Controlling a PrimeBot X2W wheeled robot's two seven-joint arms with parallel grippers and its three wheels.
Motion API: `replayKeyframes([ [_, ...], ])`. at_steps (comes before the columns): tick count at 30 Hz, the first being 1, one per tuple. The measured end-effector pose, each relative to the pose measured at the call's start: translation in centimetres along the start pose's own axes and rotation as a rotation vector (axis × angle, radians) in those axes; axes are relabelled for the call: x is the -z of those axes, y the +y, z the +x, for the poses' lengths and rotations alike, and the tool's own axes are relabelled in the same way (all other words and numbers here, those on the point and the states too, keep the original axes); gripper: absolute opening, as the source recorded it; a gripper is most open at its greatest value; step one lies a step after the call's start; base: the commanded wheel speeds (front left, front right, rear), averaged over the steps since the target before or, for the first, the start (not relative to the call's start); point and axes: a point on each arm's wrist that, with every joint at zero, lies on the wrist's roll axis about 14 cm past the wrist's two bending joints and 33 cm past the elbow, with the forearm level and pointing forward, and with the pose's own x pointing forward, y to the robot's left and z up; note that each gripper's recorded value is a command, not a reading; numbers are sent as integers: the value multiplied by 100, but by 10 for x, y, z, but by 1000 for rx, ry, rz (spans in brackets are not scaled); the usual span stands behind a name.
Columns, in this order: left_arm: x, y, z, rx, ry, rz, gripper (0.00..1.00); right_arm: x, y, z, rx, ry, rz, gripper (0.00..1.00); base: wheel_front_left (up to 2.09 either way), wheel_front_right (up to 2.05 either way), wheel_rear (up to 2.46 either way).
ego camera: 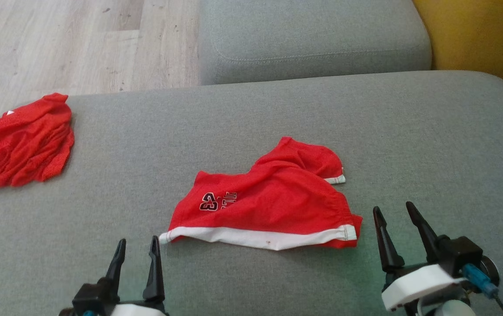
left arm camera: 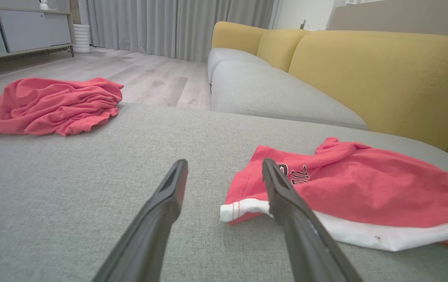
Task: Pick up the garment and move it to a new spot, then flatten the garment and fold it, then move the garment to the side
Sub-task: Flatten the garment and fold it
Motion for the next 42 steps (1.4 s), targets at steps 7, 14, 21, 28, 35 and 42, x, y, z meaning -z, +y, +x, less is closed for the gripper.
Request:
replayKeyframes([
  [7,7,3,-4,-11,20,-2,100,19,17,1,-50,92,8,100,0,0,0],
  [14,9,6,-5,-21,28,-4,100,47,30,0,-95,261,-3,100,0,0,0],
  [21,15,10,-9,-37,43,-1,100,63,47,5,-171,387,-23,100,0,0,0],
  [28,15,14,-13,-53,41,-2,100,63,54,5,-223,406,-16,12,0,0,0],
  [35,21,11,-14,-31,62,-5,100,60,52,5,-230,395,-27,0,0,0,0],
  [42,42,-6,-9,38,188,-46,100,60,30,4,-190,396,-55,0,0,0,0],
])
